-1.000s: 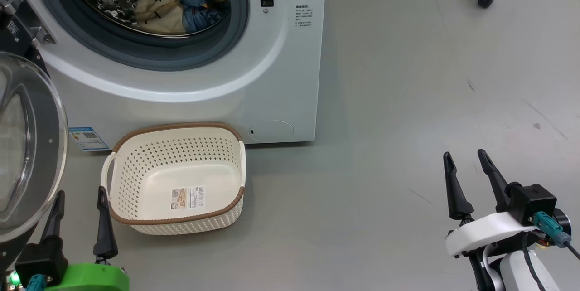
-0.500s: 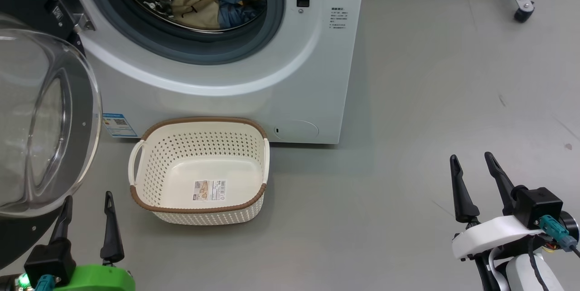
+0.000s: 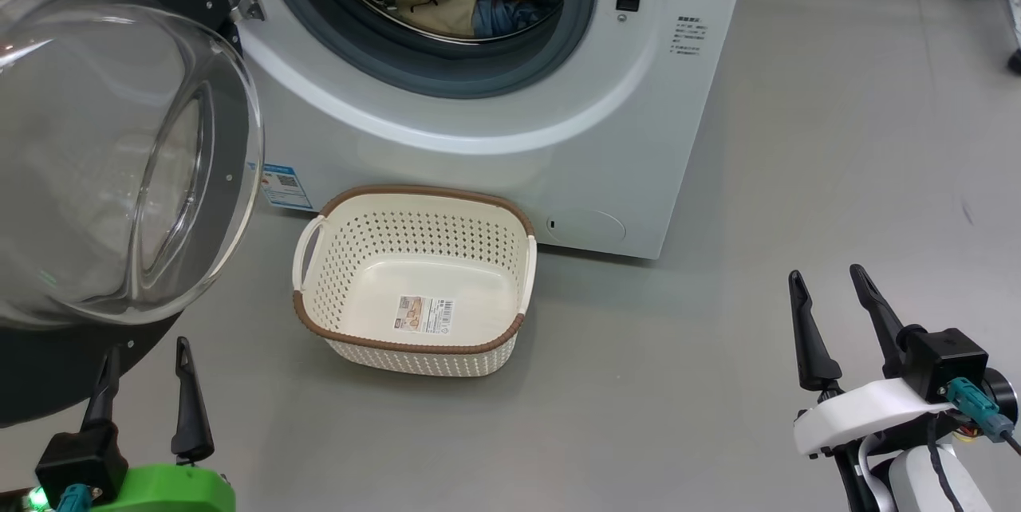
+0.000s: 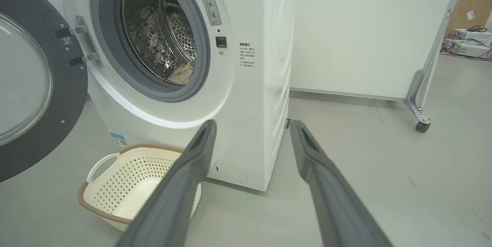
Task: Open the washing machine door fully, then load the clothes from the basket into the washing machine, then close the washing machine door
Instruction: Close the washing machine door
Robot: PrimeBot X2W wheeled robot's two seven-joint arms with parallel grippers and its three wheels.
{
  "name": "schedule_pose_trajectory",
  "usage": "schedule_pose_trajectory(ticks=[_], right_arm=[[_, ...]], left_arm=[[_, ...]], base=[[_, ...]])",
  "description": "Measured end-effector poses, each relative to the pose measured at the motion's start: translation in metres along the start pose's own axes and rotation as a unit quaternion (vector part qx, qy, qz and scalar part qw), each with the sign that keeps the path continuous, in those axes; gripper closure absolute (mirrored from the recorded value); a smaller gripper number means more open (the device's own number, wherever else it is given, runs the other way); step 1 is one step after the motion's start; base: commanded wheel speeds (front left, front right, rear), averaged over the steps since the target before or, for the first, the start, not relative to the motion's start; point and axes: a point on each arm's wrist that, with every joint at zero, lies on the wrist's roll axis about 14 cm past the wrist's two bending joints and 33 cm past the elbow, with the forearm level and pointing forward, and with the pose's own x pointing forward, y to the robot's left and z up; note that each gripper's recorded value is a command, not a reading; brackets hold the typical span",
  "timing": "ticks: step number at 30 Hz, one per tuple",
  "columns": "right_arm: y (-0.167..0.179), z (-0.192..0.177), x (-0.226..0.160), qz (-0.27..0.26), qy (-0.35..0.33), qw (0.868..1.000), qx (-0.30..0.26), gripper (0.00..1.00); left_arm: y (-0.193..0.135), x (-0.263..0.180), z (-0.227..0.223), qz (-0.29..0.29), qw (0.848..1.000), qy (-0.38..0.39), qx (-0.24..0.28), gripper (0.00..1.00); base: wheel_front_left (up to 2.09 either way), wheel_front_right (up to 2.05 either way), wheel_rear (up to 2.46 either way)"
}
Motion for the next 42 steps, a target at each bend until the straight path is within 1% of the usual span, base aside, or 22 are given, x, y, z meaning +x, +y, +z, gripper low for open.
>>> schedule_pose_trajectory(ticks=[19, 23, 42], right_arm=[[0.039, -0.015, 0.024, 0.064, 0.018, 0.998, 0.006, 0.00], [0.042, -0.018, 0.026, 0.069, 0.020, 0.997, 0.006, 0.00], [0.057, -0.029, 0.036, 0.101, 0.034, 0.994, 0.004, 0.00]], left_arm=[[0.038, -0.020, 0.002, 0.070, 0.998, 0.001, 0.001, 0.00], [0.043, -0.022, 0.004, 0.081, 0.997, -0.002, -0.008, 0.00], [0.060, -0.033, 0.006, 0.118, 0.993, -0.002, -0.003, 0.00]], base=[[0.00, 0.00, 0.00], [0.00, 0.00, 0.00], [0.00, 0.00, 0.00]])
